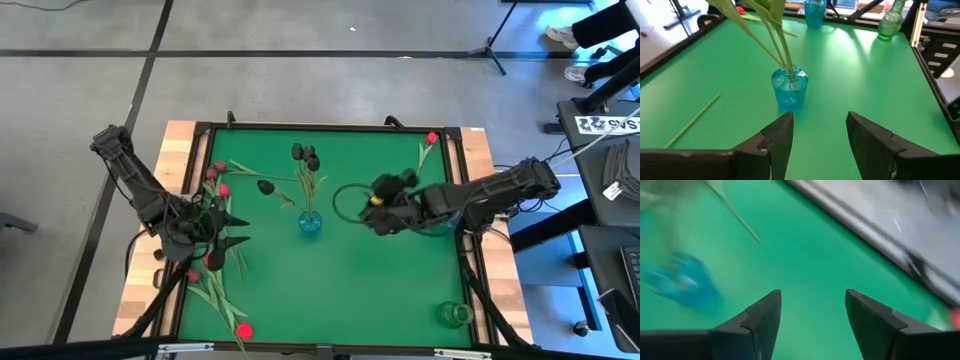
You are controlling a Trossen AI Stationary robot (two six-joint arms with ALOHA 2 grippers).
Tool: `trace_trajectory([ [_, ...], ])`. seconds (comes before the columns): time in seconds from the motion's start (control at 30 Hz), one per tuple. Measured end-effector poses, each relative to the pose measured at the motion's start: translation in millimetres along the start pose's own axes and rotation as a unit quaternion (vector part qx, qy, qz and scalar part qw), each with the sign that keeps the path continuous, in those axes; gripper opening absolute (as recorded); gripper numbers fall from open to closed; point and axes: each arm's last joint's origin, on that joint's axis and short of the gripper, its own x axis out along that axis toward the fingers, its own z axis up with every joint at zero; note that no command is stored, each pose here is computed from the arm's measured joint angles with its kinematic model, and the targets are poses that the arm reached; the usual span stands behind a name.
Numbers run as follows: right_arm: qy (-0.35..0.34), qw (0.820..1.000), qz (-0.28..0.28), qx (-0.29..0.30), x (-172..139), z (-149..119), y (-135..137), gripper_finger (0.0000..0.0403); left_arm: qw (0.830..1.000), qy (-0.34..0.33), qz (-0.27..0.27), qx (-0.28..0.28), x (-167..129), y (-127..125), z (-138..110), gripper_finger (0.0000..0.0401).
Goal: Sort flowers into vase by color
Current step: Put the red flower into the right blue vase
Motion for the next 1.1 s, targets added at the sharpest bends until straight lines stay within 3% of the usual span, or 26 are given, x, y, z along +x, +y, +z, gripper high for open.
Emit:
trace_trajectory([
  [0.07, 0.082, 0.995, -0.054, 0.012, 8, -2, -23, 0.0223, 1.0, -0.008, 0.005, 0.002, -1, 0, 0, 0.018],
  [0.2, 0.195, 0.968, -0.147, 0.051, 33, 4, -66, 0.0223, 1.0, -0.02, 0.017, 0.003, -2, 0, 0, 0.018],
  [0.33, 0.262, 0.947, -0.165, 0.082, 72, 16, -108, 0.0223, 1.0, -0.021, 0.018, 0.003, -2, 0, 0, 0.018],
  [0.5, 0.279, 0.93, -0.148, 0.189, 127, 18, -172, 0.0223, 1.0, -0.019, 0.013, 0.0, -2, -1, 0, 0.018],
  [0.63, 0.245, 0.914, -0.146, 0.29, 153, 14, -212, 0.0223, 1.0, -0.018, 0.005, 0.002, -4, -3, -1, 0.018],
  [0.83, 0.273, 0.88, -0.149, 0.359, 169, -5, -236, 0.0223, 1.0, -0.019, 0.003, -0.006, -5, -3, -1, 0.018],
  [1.1, 0.327, 0.85, -0.134, 0.39, 190, -39, -230, 0.0221, 0.999, -0.022, 0.02, 0.01, -1, -6, -4, 0.018],
])
